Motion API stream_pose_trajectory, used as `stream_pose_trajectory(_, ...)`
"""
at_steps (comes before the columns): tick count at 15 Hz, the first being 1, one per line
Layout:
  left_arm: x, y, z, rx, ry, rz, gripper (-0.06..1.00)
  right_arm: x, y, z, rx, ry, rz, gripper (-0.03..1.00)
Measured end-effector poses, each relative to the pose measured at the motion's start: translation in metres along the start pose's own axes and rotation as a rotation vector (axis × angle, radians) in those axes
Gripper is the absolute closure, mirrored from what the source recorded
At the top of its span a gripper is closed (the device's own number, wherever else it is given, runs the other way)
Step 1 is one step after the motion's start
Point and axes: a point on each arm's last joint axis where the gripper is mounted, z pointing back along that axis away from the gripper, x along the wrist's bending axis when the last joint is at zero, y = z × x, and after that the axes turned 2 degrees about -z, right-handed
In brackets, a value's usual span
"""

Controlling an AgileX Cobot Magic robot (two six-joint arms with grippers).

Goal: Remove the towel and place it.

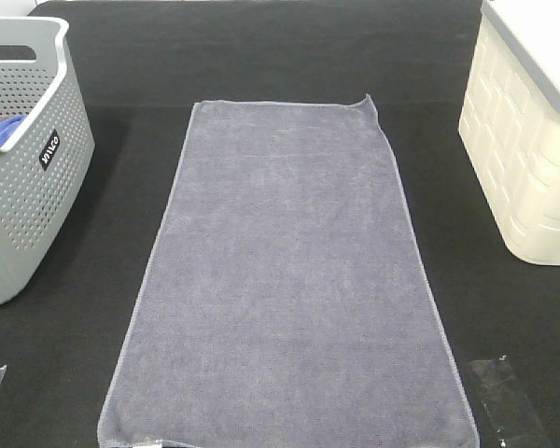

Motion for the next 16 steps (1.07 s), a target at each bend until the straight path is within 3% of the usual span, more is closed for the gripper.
stream_pose_trajectory(16,0.0,0.0,0.0,0.0,0.0,0.0,0.14,0.0,0.0,0.0,0.0,0.0,0.0,0.39)
